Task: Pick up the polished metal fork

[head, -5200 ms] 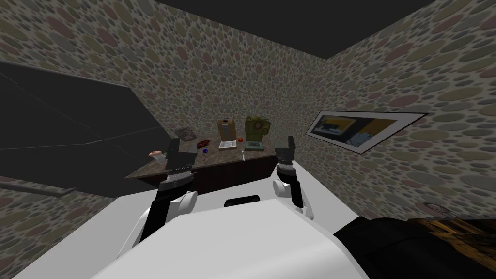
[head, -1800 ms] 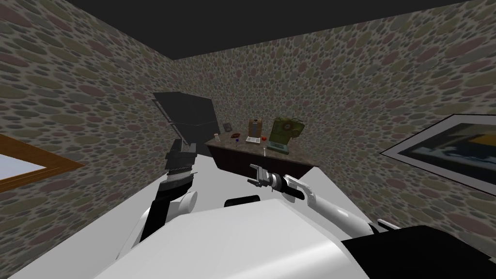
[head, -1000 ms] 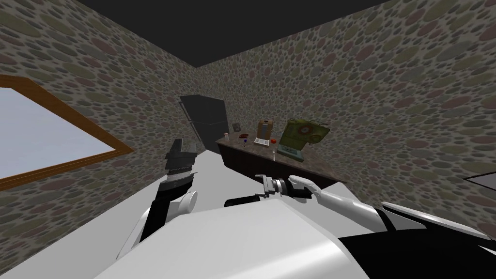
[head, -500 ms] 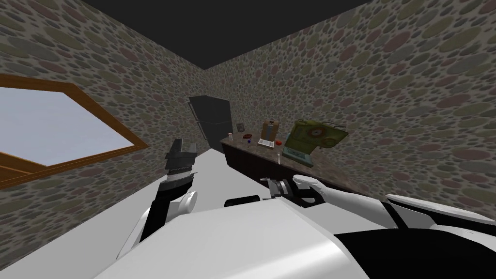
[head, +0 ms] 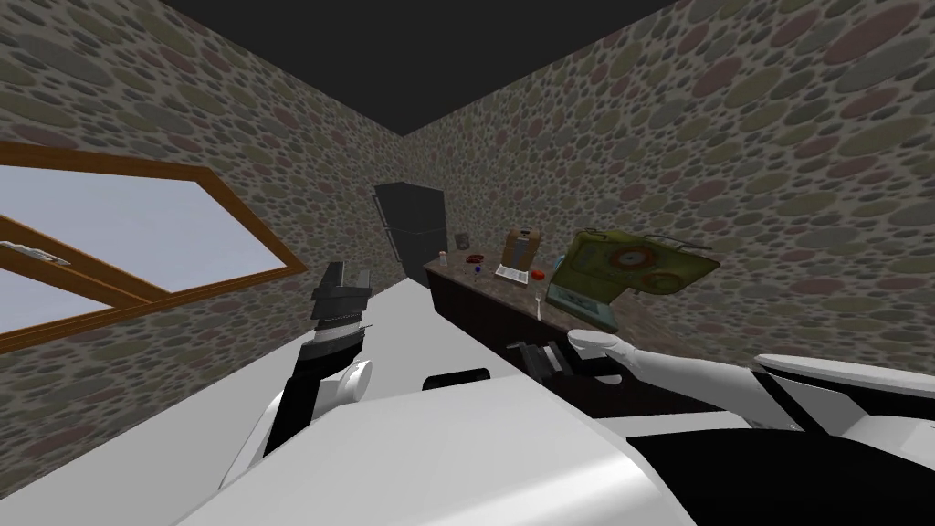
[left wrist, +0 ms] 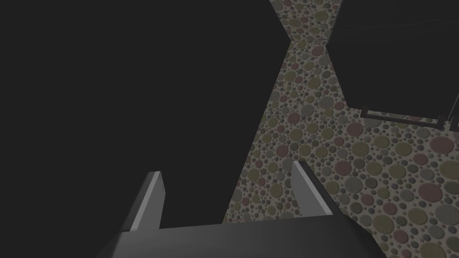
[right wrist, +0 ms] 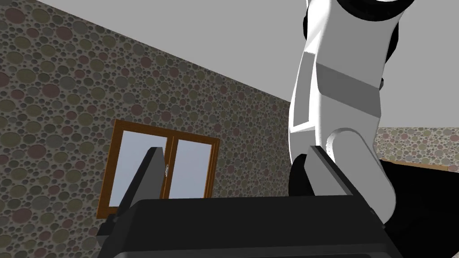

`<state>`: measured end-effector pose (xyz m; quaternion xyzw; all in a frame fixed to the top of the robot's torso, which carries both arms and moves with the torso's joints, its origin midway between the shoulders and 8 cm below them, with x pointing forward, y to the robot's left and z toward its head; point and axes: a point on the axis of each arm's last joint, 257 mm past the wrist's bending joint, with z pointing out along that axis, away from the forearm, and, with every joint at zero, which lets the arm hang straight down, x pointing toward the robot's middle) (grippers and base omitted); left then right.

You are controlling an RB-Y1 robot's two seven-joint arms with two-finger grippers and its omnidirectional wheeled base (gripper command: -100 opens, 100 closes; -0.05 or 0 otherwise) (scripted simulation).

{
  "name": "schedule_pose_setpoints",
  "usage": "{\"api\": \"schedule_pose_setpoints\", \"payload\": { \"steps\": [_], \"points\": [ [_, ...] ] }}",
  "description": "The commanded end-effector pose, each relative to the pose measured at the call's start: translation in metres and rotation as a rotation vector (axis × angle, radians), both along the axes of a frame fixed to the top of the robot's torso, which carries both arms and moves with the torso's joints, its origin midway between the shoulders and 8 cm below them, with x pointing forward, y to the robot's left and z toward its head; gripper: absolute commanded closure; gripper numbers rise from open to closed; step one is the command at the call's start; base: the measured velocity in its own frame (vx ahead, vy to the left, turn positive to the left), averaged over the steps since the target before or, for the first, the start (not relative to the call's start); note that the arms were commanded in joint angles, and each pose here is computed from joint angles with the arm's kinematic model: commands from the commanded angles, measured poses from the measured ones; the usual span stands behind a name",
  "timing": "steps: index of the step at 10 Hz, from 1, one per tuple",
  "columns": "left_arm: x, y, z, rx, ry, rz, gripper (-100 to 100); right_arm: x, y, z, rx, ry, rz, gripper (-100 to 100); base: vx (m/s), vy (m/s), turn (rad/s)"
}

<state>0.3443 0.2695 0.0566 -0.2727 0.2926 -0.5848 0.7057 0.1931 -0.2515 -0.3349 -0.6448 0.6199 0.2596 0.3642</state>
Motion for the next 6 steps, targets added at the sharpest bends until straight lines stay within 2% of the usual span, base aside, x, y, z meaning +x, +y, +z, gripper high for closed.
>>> {"api": "schedule_pose_setpoints", "payload": {
  "steps": [1,2,3,4,5,6],
  "points": [
    [0.000,0.000,0.000,0.000,0.000,0.000,0,-0.006,-0.021,-0.009,-0.062,-0.004,0.018,-100,0.062,-0.006,0.103],
    [0.000,0.000,0.000,0.000,0.000,0.000,0,-0.011,-0.056,-0.018,-0.159,-0.024,0.047,-100,0.072,0.006,0.172],
    [0.000,0.000,0.000,0.000,0.000,0.000,0,-0.014,-0.058,-0.019,-0.163,-0.017,0.050,-100,0.058,0.001,0.125],
    [0.000,0.000,0.000,0.000,0.000,0.000,0,-0.020,-0.093,-0.025,-0.257,-0.034,0.081,-100,0.066,-0.001,0.250],
    [0.000,0.000,0.000,0.000,0.000,0.000,0,-0.022,-0.095,-0.025,-0.262,-0.028,0.081,-100,0.057,-0.009,0.065],
    [0.000,0.000,0.000,0.000,0.000,0.000,0,-0.030,-0.127,-0.031,-0.346,-0.037,0.112,-100,0.071,-0.001,0.124]
  ]
}}
